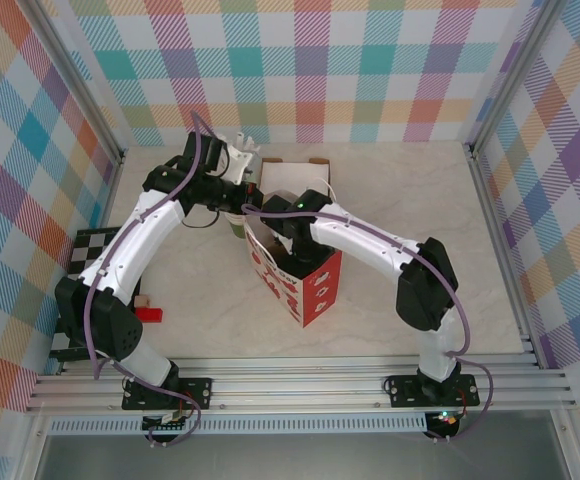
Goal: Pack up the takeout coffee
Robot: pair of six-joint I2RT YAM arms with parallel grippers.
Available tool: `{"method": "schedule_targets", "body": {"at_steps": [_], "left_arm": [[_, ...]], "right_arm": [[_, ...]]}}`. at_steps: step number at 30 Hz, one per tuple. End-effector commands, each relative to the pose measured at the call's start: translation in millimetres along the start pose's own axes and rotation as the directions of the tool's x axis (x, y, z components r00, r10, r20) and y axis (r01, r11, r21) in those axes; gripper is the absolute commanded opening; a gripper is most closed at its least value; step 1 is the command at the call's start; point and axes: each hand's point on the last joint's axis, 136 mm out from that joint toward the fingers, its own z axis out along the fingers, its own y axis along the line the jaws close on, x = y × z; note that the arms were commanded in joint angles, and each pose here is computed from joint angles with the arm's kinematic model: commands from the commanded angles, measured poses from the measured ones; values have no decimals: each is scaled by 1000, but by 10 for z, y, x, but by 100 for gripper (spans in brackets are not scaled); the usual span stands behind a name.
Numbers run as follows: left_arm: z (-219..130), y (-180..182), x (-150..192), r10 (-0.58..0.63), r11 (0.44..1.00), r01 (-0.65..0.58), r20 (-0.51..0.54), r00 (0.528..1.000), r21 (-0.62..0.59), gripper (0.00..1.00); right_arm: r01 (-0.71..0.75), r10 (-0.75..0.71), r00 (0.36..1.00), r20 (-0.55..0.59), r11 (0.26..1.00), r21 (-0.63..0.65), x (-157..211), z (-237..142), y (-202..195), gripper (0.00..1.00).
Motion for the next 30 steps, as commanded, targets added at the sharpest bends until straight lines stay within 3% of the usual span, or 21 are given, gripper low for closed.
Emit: {"method": "schedule_targets", "body": {"at_steps": [1, 30], "left_arm": [[22, -40, 5, -18, 999, 18, 4, 1000, 43, 0], [60, -7, 51, -24, 999, 25, -13, 1000, 37, 0]], "right_arm": [[-13, 13, 999, 38, 1000, 0, -30, -33, -31, 35], [-23, 18, 996, 83, 998, 52, -73, -39, -128, 34]]}}
